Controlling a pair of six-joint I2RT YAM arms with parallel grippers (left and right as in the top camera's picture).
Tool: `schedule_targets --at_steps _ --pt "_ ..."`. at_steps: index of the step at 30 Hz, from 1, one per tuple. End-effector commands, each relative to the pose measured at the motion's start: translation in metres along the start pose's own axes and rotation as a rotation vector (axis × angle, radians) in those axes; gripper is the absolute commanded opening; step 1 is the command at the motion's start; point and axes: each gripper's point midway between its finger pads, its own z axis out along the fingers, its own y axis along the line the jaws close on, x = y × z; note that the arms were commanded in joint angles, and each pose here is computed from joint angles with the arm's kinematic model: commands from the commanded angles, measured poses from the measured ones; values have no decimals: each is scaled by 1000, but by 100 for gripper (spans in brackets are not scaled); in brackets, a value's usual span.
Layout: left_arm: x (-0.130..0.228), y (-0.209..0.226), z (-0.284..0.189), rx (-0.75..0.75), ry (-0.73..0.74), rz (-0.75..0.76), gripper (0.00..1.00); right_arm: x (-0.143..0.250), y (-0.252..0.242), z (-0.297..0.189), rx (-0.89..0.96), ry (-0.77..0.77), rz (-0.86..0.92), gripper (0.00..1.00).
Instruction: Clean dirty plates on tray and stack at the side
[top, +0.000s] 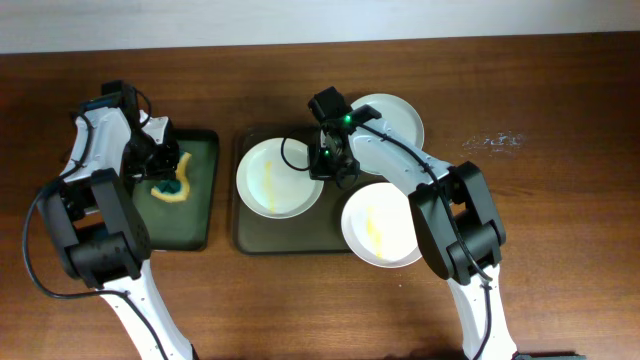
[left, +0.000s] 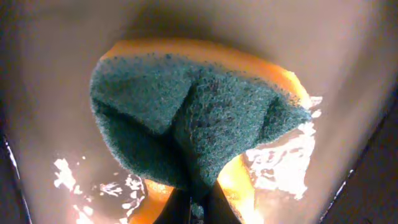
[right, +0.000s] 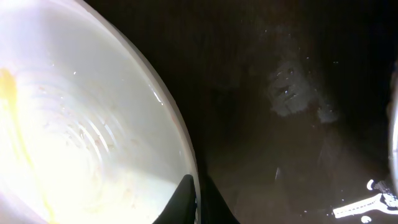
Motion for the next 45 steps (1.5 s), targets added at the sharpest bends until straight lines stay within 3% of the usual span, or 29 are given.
schedule_targets --at_steps 1,2,3,6,9,16,22,27,30,33,34,37,38,42,45 --pt "-10 -9 -4 50 -6 -19 0 15 -14 13 55 44 8 15" --pt "-19 -12 -23 56 -35 -14 0 15 -14 13 54 43 8 14" --pt "-26 -16 -44 61 -64 -7 0 15 -14 13 54 43 8 4" --pt "-37 -40 -94 113 -125 41 0 14 -16 12 54 42 13 4" --pt "-33 -76 -107 205 -118 125 0 12 -16 10 -8 65 42 4" --pt "-28 -144 -97 279 -94 267 0 14 -5 5 -133 110 68 4" --pt "-29 -183 -47 290 -72 245 0 15 -2 4 -158 121 70 4" --pt "3 -212 4 219 24 206 0 6 -18 0 -157 107 111 4" --pt "32 -206 36 84 103 125 0 2 -24 -3 -180 108 134 4" --pt "54 -205 49 53 163 119 0 4 -19 -2 -181 109 123 4" --pt "57 -209 49 73 172 149 0 4 -19 -2 -181 108 122 4" --pt "90 -251 34 371 260 460 0 2 -22 -2 -182 104 128 4" --pt "105 -248 29 382 314 506 0 0 -24 -3 -182 101 135 4" --pt "119 -247 24 401 369 534 0 -4 -32 -5 -186 96 153 4" --pt "98 -257 29 430 275 516 0 -1 -30 -6 -199 108 155 4"
